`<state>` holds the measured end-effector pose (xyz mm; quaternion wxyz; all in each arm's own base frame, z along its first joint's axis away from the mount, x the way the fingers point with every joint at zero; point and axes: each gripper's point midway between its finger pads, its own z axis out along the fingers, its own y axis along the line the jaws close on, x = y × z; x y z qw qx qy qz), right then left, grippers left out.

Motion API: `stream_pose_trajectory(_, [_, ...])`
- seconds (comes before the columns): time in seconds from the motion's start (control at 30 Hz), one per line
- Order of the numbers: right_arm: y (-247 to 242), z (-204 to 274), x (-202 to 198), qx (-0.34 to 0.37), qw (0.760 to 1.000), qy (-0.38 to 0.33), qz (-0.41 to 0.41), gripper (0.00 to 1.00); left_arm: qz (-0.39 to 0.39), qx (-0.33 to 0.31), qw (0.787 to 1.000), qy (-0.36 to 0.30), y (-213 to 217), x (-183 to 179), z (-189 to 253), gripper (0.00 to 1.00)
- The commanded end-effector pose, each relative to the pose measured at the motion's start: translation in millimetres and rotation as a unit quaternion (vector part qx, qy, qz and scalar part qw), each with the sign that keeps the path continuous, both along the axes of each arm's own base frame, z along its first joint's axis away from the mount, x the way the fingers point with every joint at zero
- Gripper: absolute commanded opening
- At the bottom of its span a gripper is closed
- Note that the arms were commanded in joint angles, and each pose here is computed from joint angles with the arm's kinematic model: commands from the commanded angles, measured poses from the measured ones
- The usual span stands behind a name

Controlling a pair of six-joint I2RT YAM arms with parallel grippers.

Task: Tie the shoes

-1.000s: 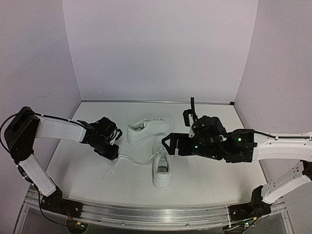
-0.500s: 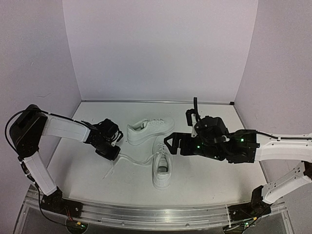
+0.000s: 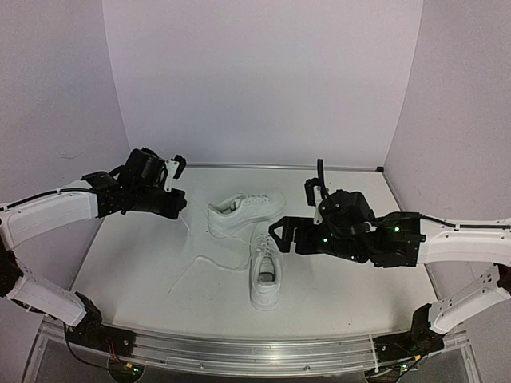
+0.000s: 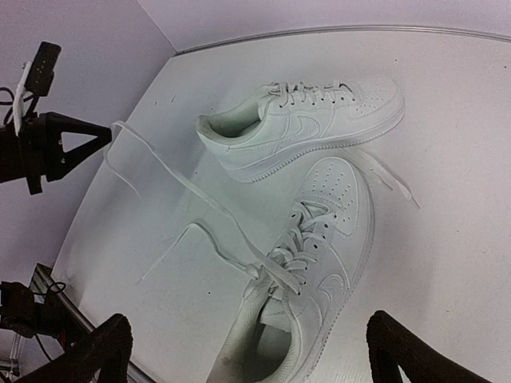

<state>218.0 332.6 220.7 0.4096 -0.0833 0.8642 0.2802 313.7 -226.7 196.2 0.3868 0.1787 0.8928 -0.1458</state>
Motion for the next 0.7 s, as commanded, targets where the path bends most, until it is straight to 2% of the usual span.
stream_pose_trajectory(0.0, [-0.9,24.1,3.5,0.014,1.000,-0.025,-0.003,0.98,-0.060,-0.072,0.994,-0.059,-18.6,-9.4,66.2,0.00])
stream_pose_trajectory(0.13, [-15.1,34.2,5.4,0.026,0.999,-0.035,-0.012,0.98,-0.117,-0.127,0.979,-0.109,-39.6,-18.6,127.1,0.00])
stream_pose_trajectory(0.3, [-41.5,41.4,4.7,0.047,0.998,-0.042,-0.031,0.98,-0.196,-0.161,0.957,-0.142,-85.1,-26.2,175.8,0.00])
stream_pose_trajectory(0.5, [-83.3,55.0,-6.3,0.100,0.992,-0.052,-0.063,0.98,-0.297,-0.171,0.928,-0.147,-163.6,-42.2,192.2,0.00])
stream_pose_trajectory(0.67, [-128.6,52.8,-15.9,0.130,0.984,-0.048,-0.114,0.98,-0.382,-0.175,0.899,-0.128,-232.2,-67.9,184.7,0.00])
